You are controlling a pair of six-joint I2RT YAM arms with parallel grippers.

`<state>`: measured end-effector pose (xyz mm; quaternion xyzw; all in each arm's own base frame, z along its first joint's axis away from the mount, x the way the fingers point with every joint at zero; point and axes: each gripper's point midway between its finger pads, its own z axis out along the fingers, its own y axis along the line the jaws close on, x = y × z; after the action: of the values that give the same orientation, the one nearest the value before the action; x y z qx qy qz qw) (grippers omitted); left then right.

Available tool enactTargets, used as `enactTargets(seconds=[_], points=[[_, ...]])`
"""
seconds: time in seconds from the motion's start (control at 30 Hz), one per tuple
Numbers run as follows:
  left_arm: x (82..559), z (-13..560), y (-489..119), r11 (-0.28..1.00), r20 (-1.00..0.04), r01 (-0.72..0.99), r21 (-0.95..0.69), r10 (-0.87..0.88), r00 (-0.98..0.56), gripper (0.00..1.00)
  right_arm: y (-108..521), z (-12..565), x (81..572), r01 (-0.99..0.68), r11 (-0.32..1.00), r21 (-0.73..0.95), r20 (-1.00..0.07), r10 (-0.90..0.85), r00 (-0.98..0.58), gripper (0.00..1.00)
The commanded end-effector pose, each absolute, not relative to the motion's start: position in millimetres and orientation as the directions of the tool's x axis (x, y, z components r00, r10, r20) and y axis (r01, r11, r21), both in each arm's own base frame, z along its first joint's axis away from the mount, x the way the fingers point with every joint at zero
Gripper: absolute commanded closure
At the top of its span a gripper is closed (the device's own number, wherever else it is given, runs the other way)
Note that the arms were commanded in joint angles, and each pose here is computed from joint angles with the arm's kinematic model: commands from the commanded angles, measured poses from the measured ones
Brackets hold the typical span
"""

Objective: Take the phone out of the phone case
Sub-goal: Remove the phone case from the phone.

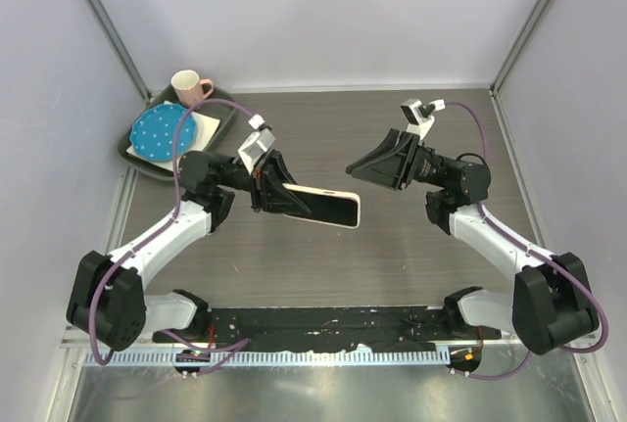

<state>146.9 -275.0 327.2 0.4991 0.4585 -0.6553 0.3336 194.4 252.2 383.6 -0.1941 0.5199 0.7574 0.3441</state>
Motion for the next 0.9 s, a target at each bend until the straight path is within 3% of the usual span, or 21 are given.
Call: enactTargets(seconds=[0.0, 0.33, 0.43, 0.57, 0.67, 0.87], points=[[173.8, 354.3, -272.9, -0.235, -0.972, 0.958, -0.166, -0.124, -0.199, 1.0, 243.1, 399.6, 161.4, -0.873, -0.245, 0.423, -0.799, 0.353, -0.486, 0.53], [192.0, 346.0, -273.4, -0.147, -0.961, 0.965, -0.216, -0.146, -0.237, 1.0, 243.2, 401.5, 171.3, -0.879, -0.212, 0.428, -0.782, 0.4, -0.477, 0.53], [193.4, 345.4, -272.8, -0.14, -0.96, 0.966, -0.219, -0.148, -0.239, 1.0, 243.2, 400.7, 173.3, -0.879, -0.205, 0.431, -0.778, 0.408, -0.477, 0.61], [193.4, 345.3, -272.5, -0.142, -0.96, 0.966, -0.217, -0.146, -0.237, 1.0, 243.8, 398.9, 176.5, -0.869, -0.202, 0.452, -0.764, 0.414, -0.494, 0.8], [192.4, 345.9, -272.6, -0.145, -0.962, 0.967, -0.211, -0.145, -0.232, 1.0, 242.8, 401.3, 176.5, -0.864, -0.211, 0.458, -0.756, 0.418, -0.503, 0.86], [190.6, 346.4, -272.3, -0.155, -0.966, 0.968, -0.196, -0.14, -0.218, 1.0, 241.9, 409.8, 176.4, -0.826, -0.252, 0.504, -0.714, 0.417, -0.563, 0.78]])
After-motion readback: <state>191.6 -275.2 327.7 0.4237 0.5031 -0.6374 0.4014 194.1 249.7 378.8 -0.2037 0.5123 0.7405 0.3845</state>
